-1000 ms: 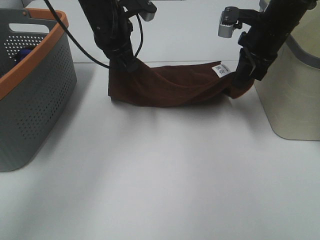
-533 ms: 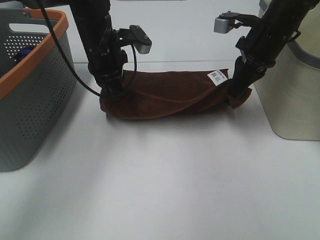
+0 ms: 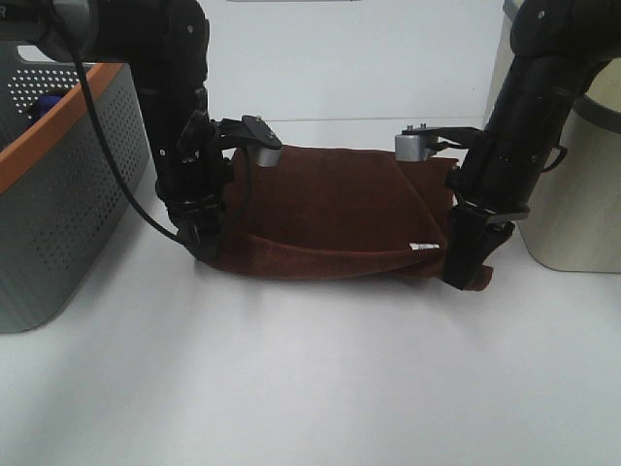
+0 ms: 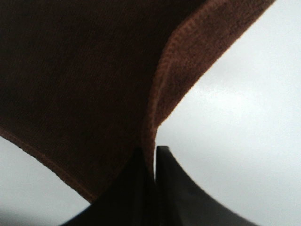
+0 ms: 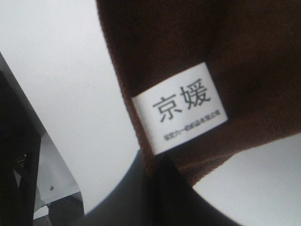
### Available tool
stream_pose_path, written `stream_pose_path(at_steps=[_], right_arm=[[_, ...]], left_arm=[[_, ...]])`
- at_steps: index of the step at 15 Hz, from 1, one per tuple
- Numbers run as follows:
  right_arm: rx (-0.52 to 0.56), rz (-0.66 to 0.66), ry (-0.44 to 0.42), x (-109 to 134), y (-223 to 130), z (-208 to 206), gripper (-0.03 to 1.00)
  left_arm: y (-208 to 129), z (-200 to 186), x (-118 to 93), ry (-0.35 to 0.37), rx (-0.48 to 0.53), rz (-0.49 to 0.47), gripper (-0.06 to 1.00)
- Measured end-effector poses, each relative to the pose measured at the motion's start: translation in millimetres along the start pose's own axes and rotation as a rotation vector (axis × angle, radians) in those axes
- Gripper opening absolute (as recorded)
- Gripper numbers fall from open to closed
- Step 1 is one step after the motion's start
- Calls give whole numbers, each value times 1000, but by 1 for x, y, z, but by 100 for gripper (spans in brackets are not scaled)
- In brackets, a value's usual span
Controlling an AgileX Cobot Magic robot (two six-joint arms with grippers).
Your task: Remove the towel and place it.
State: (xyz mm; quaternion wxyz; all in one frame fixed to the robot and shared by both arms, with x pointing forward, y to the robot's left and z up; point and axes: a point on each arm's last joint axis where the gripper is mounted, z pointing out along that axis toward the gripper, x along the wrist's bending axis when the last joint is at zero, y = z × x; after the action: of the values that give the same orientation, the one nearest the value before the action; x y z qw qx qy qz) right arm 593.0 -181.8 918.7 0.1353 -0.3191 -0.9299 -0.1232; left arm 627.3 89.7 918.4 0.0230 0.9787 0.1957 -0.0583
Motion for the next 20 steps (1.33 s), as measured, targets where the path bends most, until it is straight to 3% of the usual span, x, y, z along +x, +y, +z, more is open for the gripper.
stream_pose_path(at_steps=[2, 3, 4, 6, 7, 8, 13, 16, 20], right_arm=[[8, 49, 17, 2, -4, 5, 5], [10, 81, 17, 2, -4, 6, 13], [3, 121, 13, 1, -4, 6, 26], [-17, 239, 0, 0, -2, 6, 64], [-22, 267, -3, 0, -2, 6, 81], [-22, 276, -2, 0, -2, 6, 89], [-55, 331, -4, -1, 11, -11, 96], [-190, 355, -70, -5, 39, -50, 96], [-452, 400, -156, 13, 68, -136, 96]], left_arm=[[0, 0, 0, -1, 1, 0, 16], [0, 0, 0, -1, 1, -5, 21], [0, 0, 0, 1, -1, -25, 30], [2, 0, 1, 18, -20, -69, 56], [3, 0, 3, 28, -34, -85, 63], [5, 0, 4, 46, -56, -110, 66], [10, -5, 9, 84, -112, -198, 68], [15, -30, 9, 127, -173, -208, 78], [13, -114, -4, 236, -355, -276, 82]])
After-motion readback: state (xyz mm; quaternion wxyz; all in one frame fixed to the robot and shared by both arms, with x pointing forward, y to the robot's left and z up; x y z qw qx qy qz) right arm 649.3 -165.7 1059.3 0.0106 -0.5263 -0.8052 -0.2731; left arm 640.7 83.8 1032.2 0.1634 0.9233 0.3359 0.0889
